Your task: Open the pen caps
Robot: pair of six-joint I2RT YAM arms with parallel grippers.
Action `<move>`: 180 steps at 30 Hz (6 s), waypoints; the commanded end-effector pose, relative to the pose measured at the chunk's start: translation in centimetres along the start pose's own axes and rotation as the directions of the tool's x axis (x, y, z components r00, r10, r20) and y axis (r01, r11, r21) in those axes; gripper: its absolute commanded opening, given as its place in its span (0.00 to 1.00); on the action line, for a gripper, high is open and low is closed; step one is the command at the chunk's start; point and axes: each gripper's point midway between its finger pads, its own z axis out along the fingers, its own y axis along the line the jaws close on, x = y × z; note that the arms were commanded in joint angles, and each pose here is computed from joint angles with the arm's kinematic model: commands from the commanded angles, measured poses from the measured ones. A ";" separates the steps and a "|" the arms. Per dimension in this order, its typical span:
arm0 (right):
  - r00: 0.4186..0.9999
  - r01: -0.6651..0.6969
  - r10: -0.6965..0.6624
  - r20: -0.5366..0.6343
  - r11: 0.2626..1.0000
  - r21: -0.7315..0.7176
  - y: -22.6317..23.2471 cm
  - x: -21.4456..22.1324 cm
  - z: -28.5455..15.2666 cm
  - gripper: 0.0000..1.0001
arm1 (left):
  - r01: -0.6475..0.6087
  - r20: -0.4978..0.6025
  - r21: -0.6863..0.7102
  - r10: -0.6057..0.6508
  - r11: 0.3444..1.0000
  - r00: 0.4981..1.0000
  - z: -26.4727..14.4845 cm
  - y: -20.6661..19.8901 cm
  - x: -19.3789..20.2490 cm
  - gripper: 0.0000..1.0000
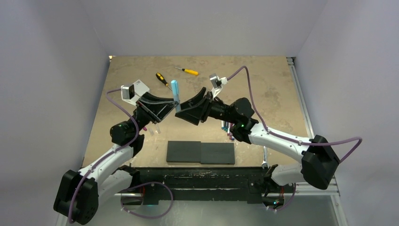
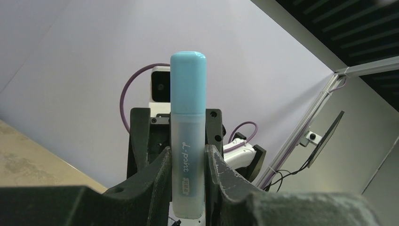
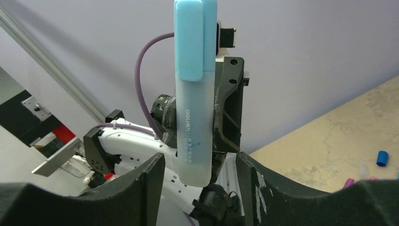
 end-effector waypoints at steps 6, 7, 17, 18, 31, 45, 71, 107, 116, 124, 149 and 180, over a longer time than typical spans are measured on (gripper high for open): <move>0.999 0.012 -0.007 0.043 0.992 -0.124 3.5 -2.3 1.3 0.47 | -0.031 0.011 0.044 0.030 0.999 0.999 0.0 -1.4 0.0 0.00; 0.999 0.010 -0.004 0.043 0.992 -0.124 3.4 -2.3 1.4 0.45 | -0.032 0.009 0.044 0.032 0.999 0.999 0.0 -1.4 0.0 0.00; 0.997 0.068 -0.067 0.030 0.997 -0.042 2.5 -2.1 0.9 0.00 | -0.031 -0.024 0.007 0.032 0.999 0.999 0.3 -1.0 0.2 0.35; 0.993 0.111 -0.111 0.030 0.994 0.005 1.9 -2.2 0.6 0.00 | -0.034 -0.024 -0.009 0.034 0.999 0.999 0.4 -0.9 0.1 0.45; 0.935 0.352 -0.312 -0.165 0.773 0.528 -6.0 -2.2 -7.0 0.00 | -0.336 -0.142 -0.244 0.309 0.910 0.940 3.9 2.3 -3.1 0.94; 0.933 0.358 -0.312 -0.179 0.757 0.547 -6.2 -2.2 -7.4 0.00 | -0.420 -0.432 -0.296 0.272 0.858 0.860 7.3 6.8 1.6 0.75; 0.971 0.236 -0.237 -0.036 0.923 0.304 0.0 -3.2 -7.1 0.84 | -0.282 -0.341 -0.121 0.227 0.952 0.912 8.0 2.2 2.9 0.00; 0.999 -0.003 0.003 -0.032 1.000 -0.017 2.1 -4.7 -5.8 0.37 | -0.140 -0.324 -0.005 0.131 0.990 0.937 7.4 0.8 4.6 0.00; 0.998 0.058 -0.056 -0.023 0.995 0.077 0.6 -4.4 -6.1 0.00 | -0.166 -0.311 -0.035 0.147 0.986 0.939 7.5 1.0 4.0 0.00; 0.995 0.095 -0.089 -0.040 0.977 0.192 -1.3 -2.6 -8.3 0.00 | -0.206 -0.151 -0.088 0.191 0.975 0.970 9.7 0.4 -1.6 0.00; 0.989 0.129 -0.115 -0.090 0.390 0.912 -18.3 -1.1 -18.8 0.00 | -0.365 -0.247 -0.705 0.272 0.608 0.930 0.6 12.2 -6.1 0.00; 0.945 0.258 0.183 -0.271 0.092 0.962 -30.5 11.4 -22.2 0.15 | -0.369 -0.371 -0.889 0.045 0.271 0.927 -16.4 16.6 1.8 0.00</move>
